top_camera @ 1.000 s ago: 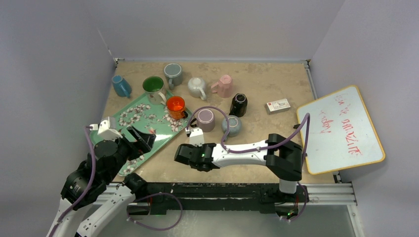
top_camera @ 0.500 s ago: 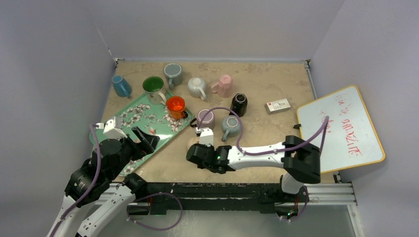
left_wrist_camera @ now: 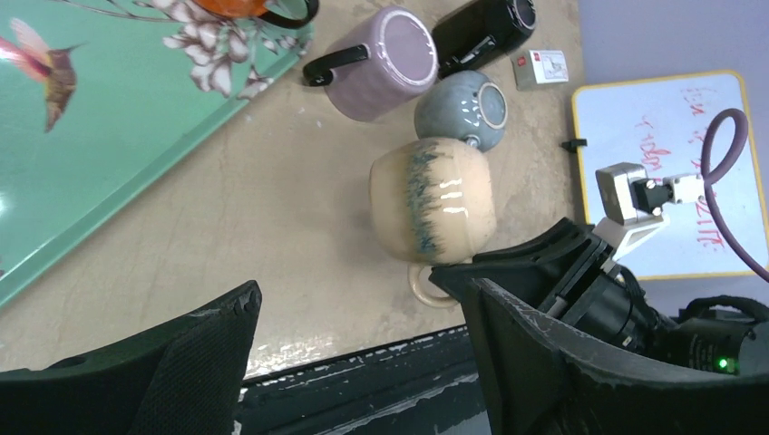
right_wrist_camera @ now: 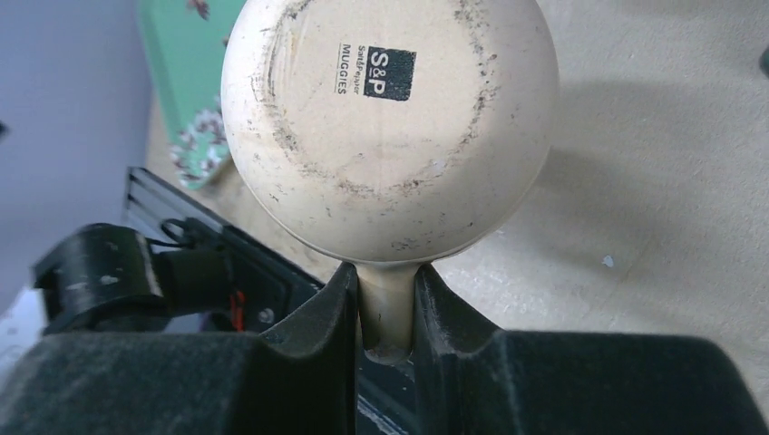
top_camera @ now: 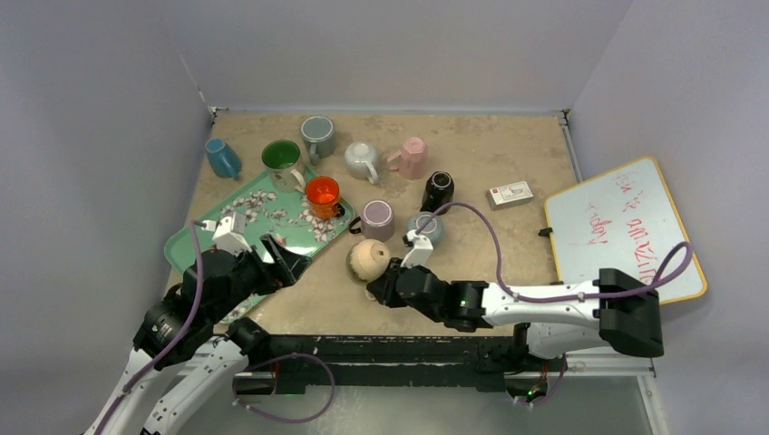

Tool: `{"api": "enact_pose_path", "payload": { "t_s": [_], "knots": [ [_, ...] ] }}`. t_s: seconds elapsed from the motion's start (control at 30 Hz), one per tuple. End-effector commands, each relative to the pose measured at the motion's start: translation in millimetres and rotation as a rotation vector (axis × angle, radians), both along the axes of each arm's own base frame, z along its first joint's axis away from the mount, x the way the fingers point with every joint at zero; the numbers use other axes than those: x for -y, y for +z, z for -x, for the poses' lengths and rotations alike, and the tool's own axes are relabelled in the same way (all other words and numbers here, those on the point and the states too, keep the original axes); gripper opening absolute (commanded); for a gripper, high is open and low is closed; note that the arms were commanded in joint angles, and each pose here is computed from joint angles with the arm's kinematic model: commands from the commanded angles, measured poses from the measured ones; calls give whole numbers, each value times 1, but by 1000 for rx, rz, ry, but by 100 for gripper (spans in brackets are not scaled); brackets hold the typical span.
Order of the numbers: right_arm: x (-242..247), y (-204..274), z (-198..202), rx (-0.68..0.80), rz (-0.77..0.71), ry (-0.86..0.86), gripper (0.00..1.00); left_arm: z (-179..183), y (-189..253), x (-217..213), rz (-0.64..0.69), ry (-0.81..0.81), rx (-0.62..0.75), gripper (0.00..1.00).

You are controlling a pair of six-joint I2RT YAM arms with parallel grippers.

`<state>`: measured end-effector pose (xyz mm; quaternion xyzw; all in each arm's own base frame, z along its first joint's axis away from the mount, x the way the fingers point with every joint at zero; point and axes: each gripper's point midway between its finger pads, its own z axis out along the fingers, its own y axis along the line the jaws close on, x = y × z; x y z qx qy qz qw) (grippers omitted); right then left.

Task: Turn the mug right side up
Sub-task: Turn over the cup at the center of the board.

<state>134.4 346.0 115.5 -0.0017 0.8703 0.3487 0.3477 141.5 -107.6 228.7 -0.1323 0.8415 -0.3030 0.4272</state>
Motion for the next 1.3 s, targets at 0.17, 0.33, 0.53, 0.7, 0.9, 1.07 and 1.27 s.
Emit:
{"api": "enact_pose_path", "payload": {
  "t_s": [0.17, 0.33, 0.53, 0.7, 0.9, 1.07, 1.27],
  "knots": [
    [3, 139, -19, 133, -560, -109, 0, 18, 32, 56, 245, -291, 116, 78],
    [8, 176, -8, 172, -697, -45, 0, 30, 52, 77, 323, -445, 176, 76],
    [3, 200, 7, 184, -811, 50, 0, 42, 67, 98, 426, -594, 218, 73],
    [3, 209, 13, 193, -870, 83, 0, 43, 65, 108, 462, -652, 212, 71],
    [1, 221, 19, 215, -913, 120, 0, 41, 58, 115, 473, -677, 181, 71],
    [-2, 227, 21, 230, -926, 140, 0, 41, 61, 120, 517, -697, 175, 69],
    [-6, 236, 24, 238, -965, 164, 0, 41, 66, 126, 586, -725, 184, 63]
  ]
}}
